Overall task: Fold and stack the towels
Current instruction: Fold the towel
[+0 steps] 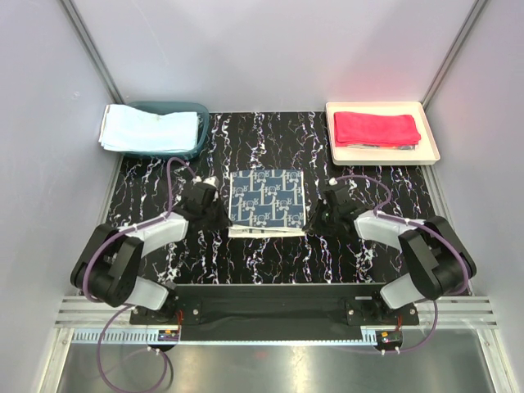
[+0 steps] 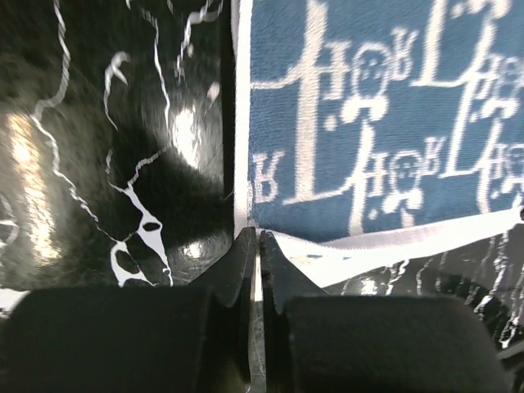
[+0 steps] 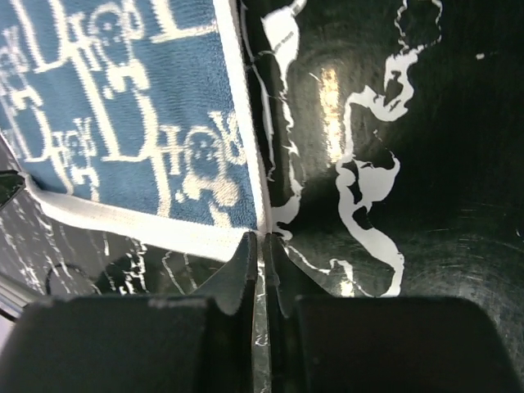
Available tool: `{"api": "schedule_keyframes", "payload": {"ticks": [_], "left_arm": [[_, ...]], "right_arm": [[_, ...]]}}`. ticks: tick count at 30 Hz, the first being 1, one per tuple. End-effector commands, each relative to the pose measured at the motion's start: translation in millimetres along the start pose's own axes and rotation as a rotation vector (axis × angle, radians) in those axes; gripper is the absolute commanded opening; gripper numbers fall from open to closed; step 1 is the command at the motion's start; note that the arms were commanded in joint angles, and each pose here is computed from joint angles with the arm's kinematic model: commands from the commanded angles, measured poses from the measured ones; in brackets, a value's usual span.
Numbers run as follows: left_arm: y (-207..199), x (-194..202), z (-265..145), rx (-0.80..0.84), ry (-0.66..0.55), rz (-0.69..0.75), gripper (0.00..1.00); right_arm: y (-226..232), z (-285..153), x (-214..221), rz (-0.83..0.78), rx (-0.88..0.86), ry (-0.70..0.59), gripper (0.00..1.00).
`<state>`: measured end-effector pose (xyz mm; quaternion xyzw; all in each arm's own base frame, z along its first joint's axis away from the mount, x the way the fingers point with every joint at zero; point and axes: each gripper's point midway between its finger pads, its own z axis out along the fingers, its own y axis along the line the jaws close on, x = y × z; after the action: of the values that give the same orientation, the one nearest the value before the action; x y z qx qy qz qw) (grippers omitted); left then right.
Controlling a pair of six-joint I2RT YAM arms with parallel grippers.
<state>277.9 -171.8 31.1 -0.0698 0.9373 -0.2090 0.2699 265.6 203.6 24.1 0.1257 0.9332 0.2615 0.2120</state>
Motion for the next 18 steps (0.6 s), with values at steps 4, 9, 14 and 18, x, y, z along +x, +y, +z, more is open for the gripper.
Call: {"api": "schedule_keyframes", "payload": {"ticks": [4, 9, 14, 18], "left_arm": [[-4, -1, 3, 0.022, -0.045, -0.004, 0.22], [-4, -9, -13, 0.009, -0.077, -0.002, 0.31], [-10, -20, -34, 0.016, -0.127, -0.010, 0.41], [-19, -30, -39, 0.031, -0.143, -0.013, 0.43]], "right_arm": [[11, 3, -1, -0.010, -0.053, -0.025, 0.17], [12, -6, -4, -0.024, -0.057, -0.047, 0.23], [4, -16, -3, -0.040, -0.018, -0.060, 0.24], [4, -28, -11, -0.050, 0.002, -0.098, 0.26]]}}
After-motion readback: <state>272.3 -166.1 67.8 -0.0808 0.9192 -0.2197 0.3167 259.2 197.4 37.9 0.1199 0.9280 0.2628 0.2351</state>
